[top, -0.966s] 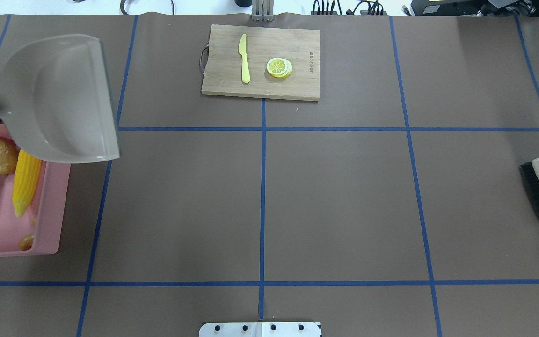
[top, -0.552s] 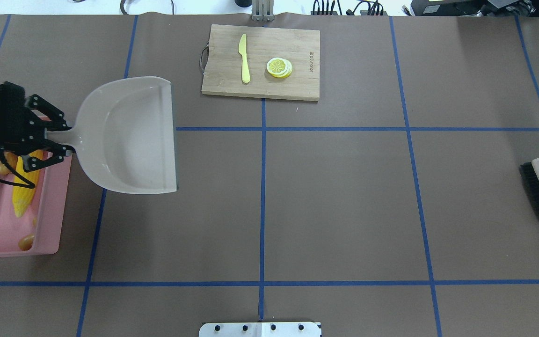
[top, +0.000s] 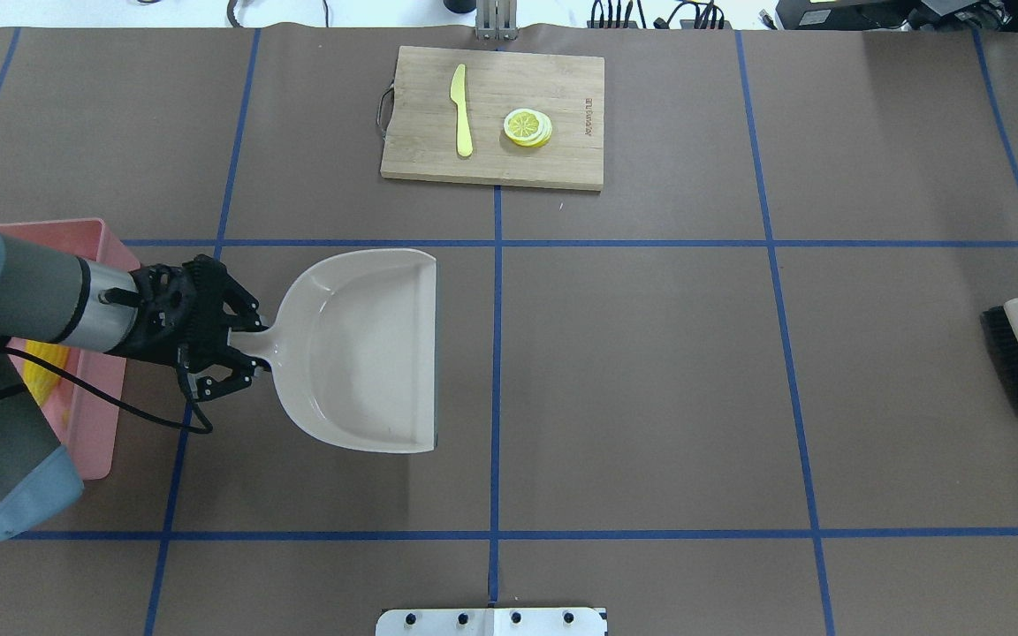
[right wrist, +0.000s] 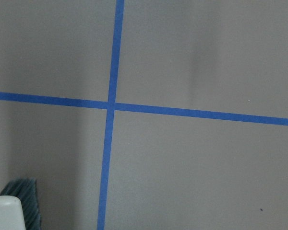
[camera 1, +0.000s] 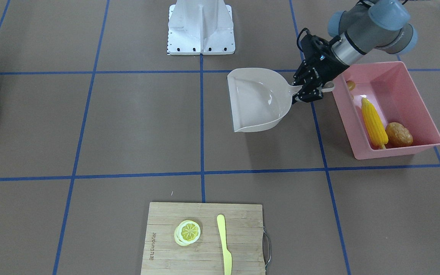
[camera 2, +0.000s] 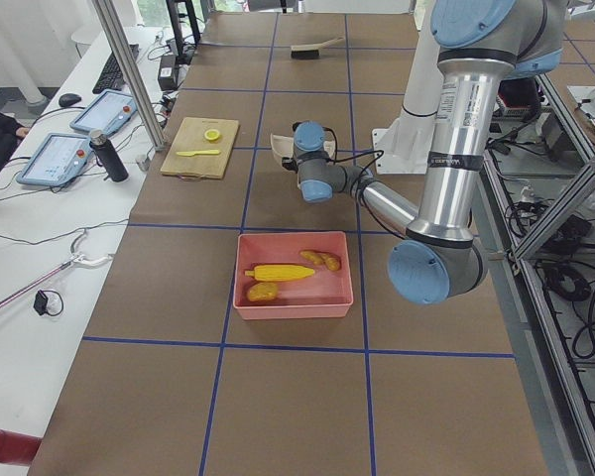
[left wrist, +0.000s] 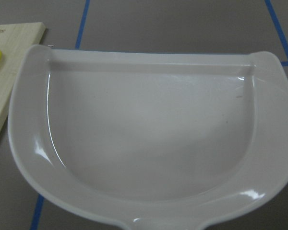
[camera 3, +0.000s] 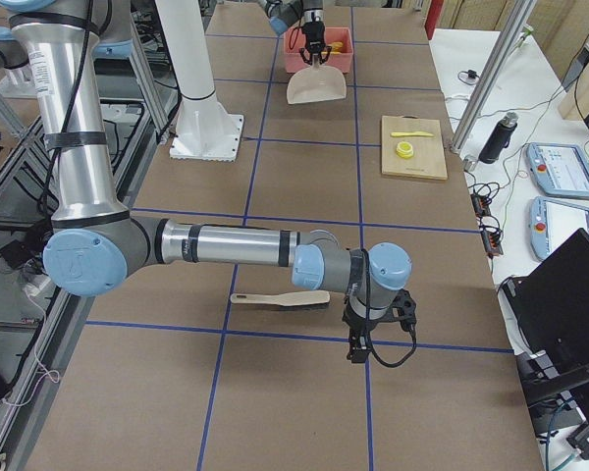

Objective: Sweep and dump trash into bin
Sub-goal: 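Bring the empty dustpan with the left gripper back onto the table, then lower the dustpan flat onto the table with the left gripper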

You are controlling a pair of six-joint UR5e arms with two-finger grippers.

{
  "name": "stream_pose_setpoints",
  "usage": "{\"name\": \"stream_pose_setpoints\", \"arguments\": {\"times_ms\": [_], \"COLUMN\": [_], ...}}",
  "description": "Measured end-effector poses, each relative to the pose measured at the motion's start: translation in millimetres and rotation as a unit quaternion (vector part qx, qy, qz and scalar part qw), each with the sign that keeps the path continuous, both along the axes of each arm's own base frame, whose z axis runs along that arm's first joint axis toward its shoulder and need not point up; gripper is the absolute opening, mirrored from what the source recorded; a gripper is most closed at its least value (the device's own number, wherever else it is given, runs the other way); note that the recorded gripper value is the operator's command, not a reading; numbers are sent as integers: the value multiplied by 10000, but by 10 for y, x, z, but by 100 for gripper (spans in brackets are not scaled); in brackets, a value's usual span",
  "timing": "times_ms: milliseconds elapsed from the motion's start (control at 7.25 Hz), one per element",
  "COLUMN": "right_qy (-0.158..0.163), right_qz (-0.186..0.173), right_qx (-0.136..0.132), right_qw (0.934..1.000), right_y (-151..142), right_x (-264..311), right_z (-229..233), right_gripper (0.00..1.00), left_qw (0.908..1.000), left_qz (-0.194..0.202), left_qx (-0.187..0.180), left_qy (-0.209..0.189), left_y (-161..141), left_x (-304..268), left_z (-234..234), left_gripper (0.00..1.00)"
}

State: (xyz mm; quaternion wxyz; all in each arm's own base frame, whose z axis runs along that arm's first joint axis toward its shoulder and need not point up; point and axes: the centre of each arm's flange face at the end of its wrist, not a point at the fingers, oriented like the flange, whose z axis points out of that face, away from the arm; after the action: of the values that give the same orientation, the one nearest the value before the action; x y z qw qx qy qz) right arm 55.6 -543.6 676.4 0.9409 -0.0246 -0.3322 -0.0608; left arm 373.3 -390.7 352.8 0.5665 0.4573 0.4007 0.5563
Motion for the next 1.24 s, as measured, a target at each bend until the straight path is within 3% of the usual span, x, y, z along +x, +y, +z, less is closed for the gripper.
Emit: {"name": "stream_pose_setpoints", "arguments": {"times_ms": [414,1241], "right_qy": [-7,-4], "right_qz": [17,51], "right_qx": [-8,-72], "right_qw": [10000,10000], "right_y": [-8,13], "right_x": [-1,13], "right_z": [-7,35], "right_gripper": [100,100], "left_qw": [9992,9979], "left_qz": [282,96], "left_qx": [-186,-228], "left_qy": [-216,-591], "left_y": [94,21], "left_x": [564,775], "left_z": [5,-65], "left_gripper": [0,0]}}
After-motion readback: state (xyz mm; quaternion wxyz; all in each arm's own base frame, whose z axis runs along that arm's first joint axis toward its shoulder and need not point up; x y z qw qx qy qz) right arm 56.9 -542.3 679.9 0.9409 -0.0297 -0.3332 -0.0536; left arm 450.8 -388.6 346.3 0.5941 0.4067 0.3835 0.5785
